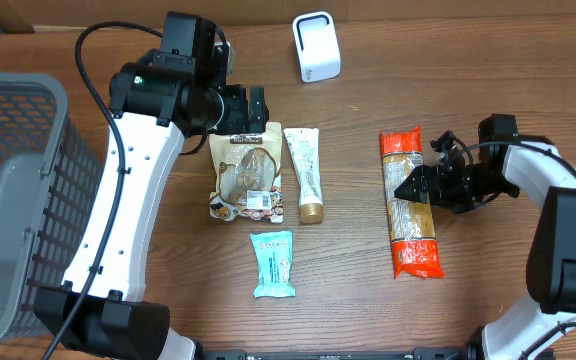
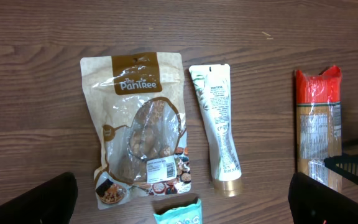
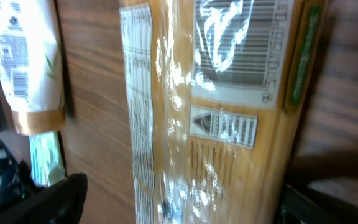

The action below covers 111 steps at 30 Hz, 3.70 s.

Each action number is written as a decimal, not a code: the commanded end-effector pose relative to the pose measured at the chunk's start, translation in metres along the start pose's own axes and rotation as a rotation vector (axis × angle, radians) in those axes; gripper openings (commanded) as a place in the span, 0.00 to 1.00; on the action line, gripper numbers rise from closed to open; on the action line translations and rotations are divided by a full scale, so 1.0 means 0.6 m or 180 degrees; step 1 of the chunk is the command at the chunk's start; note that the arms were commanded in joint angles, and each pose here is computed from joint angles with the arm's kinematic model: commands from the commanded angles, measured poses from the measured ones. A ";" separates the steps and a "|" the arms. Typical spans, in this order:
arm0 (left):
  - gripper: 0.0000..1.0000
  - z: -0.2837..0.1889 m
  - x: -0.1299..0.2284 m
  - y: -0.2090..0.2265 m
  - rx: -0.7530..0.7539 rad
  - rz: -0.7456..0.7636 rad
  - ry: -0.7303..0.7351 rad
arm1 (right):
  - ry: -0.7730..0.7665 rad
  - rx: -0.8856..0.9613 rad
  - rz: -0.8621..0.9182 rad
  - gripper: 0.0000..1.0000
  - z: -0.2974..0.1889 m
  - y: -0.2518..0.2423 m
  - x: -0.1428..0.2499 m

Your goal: Scan the item barcode

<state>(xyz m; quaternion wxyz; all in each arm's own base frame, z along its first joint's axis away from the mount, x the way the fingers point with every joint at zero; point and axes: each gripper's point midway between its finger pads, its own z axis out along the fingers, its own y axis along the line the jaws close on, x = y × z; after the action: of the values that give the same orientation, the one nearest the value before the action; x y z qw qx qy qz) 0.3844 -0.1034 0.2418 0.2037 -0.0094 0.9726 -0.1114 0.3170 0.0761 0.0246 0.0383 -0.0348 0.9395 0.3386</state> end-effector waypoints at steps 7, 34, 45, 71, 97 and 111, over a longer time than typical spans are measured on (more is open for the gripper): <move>1.00 0.003 -0.002 0.004 -0.0028 -0.0052 0.0007 | -0.0039 -0.0190 0.0084 0.53 0.036 -0.005 0.034; 1.00 0.003 -0.002 0.004 -0.0029 -0.0052 0.0009 | -0.0348 0.2916 0.0262 0.04 -0.121 0.080 -0.037; 0.99 0.003 -0.002 0.004 -0.0029 -0.0052 0.0009 | -0.0002 0.2956 -0.0356 1.00 0.024 0.159 0.007; 1.00 0.003 -0.002 0.004 -0.0029 -0.0052 0.0009 | 0.0621 0.0406 -0.0214 1.00 0.061 0.078 0.049; 1.00 0.003 -0.002 0.004 -0.0028 -0.0052 0.0007 | 0.0207 0.2177 0.0014 0.04 -0.050 0.064 -0.029; 1.00 0.003 -0.002 0.004 -0.0029 -0.0052 0.0009 | 0.0132 0.2982 -0.0583 1.00 0.019 0.098 0.014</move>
<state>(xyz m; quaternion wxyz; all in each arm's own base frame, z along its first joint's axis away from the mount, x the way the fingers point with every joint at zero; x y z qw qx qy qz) 0.3838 -0.1032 0.2415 0.2023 -0.0096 0.9730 -0.1109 0.2970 0.1390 0.0396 0.0327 -0.1212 0.9861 -0.1093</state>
